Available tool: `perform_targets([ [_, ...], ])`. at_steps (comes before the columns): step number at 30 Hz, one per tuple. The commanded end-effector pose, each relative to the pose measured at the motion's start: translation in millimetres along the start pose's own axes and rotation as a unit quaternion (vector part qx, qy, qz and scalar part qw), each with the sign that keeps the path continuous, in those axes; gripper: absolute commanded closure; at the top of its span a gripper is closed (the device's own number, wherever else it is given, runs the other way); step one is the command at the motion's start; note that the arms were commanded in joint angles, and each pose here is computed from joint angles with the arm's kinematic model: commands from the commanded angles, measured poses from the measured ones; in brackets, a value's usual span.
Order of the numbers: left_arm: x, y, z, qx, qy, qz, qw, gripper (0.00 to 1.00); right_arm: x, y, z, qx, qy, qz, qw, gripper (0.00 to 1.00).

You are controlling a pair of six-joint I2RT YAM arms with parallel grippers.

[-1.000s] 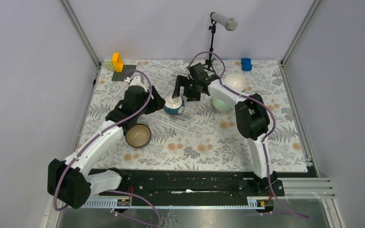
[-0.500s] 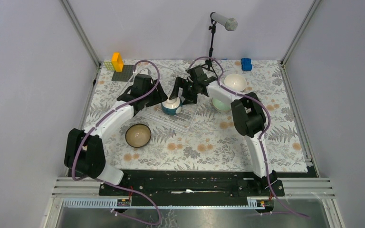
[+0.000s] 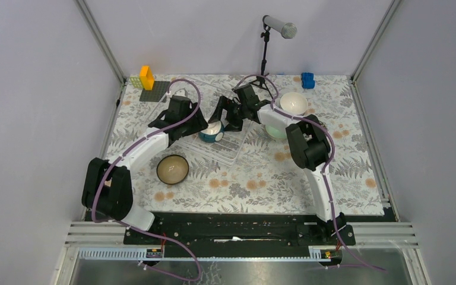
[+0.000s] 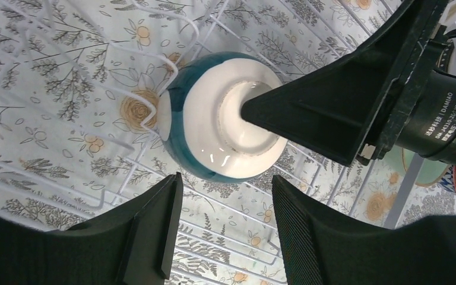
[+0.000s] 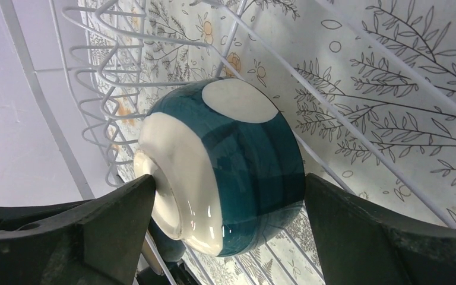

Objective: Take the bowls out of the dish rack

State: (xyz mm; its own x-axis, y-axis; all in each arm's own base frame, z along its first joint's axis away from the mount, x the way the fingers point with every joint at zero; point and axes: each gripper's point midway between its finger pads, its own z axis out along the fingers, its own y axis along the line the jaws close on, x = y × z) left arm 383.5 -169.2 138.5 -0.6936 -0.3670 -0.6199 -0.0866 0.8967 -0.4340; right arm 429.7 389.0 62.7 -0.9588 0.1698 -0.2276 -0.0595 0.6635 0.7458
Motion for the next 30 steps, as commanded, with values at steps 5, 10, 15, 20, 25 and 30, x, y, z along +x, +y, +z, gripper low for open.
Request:
perform_targets([
  [5, -28, -4, -22, 0.009, -0.066, -0.015, 0.998, 0.39, -2, -7, -3, -0.007, -0.011, 0.043, 0.999, 0.06],
  [10, -30, -6, -27, 0.015, -0.073, -0.016, 0.997, 0.39, -17, 13, -32, -0.007, -0.047, 0.013, 0.999, 0.18],
  [15, -34, -8, -33, 0.022, -0.082, -0.016, 0.996, 0.39, -27, 25, -61, 0.029, -0.075, -0.048, 0.996, 0.26],
  [20, -37, -12, -38, 0.035, -0.095, -0.022, 0.995, 0.39, -34, 28, -84, 0.062, -0.099, -0.085, 0.990, 0.30],
  [25, -35, -23, -41, 0.073, -0.096, -0.022, 0.992, 0.40, -39, 40, -106, 0.092, -0.125, -0.146, 0.977, 0.31],
  [30, -33, -37, -47, 0.119, -0.099, -0.024, 0.988, 0.40, -42, 43, -121, 0.128, -0.142, -0.197, 0.962, 0.31],
])
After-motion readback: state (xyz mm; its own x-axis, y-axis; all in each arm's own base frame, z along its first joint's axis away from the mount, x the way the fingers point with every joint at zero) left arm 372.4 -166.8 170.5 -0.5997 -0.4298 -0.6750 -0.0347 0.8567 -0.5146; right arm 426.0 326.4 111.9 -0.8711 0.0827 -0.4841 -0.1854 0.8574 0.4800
